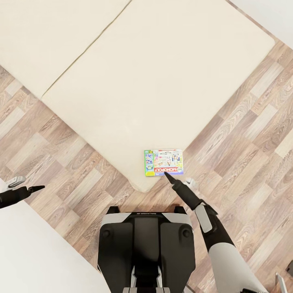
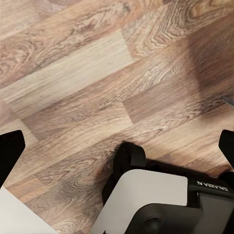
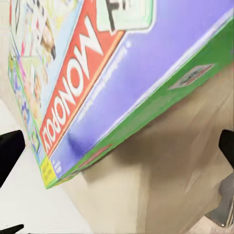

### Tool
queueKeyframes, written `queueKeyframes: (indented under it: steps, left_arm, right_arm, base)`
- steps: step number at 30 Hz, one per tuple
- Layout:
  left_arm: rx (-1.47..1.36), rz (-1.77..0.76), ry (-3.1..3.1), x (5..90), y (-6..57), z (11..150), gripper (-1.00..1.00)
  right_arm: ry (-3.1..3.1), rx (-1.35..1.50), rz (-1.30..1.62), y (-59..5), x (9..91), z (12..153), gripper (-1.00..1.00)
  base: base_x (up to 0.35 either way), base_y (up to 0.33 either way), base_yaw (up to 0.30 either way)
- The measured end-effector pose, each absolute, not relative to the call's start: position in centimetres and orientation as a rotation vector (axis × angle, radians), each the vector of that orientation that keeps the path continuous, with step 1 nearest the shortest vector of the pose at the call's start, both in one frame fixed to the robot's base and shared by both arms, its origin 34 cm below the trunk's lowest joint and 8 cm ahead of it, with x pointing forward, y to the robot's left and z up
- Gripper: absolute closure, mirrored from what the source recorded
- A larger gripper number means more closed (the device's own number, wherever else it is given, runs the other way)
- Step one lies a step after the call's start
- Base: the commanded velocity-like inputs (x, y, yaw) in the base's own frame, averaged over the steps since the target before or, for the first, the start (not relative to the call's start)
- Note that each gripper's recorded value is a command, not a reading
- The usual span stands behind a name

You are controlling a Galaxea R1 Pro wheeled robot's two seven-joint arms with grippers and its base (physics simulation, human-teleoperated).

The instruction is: Put all the toys in the child's room - the three board games (two on the bed and one on the table), the two jigsaw puzzles on the table, and the tennis ball on the table - inside the toy box on the table in the child's room.

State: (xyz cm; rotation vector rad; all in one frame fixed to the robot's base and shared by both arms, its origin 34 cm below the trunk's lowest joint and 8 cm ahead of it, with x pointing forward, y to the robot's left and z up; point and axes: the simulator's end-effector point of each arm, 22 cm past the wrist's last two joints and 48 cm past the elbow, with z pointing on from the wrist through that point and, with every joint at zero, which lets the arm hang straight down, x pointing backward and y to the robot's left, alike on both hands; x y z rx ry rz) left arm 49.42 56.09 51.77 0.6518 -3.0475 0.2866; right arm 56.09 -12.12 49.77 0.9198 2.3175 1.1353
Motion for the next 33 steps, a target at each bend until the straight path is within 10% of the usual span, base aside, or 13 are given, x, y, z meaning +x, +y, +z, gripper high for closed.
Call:
queueKeyframes:
  steps: [33]
  left_arm:
    - [0.651,0.285,-3.047,49.4,56.1,51.8,-1.00]
  right_arm:
    - [2.298,0.830,1.223,-10.4,57.3,51.1,-1.00]
  base:
    - [0.000,0.000,0.000]
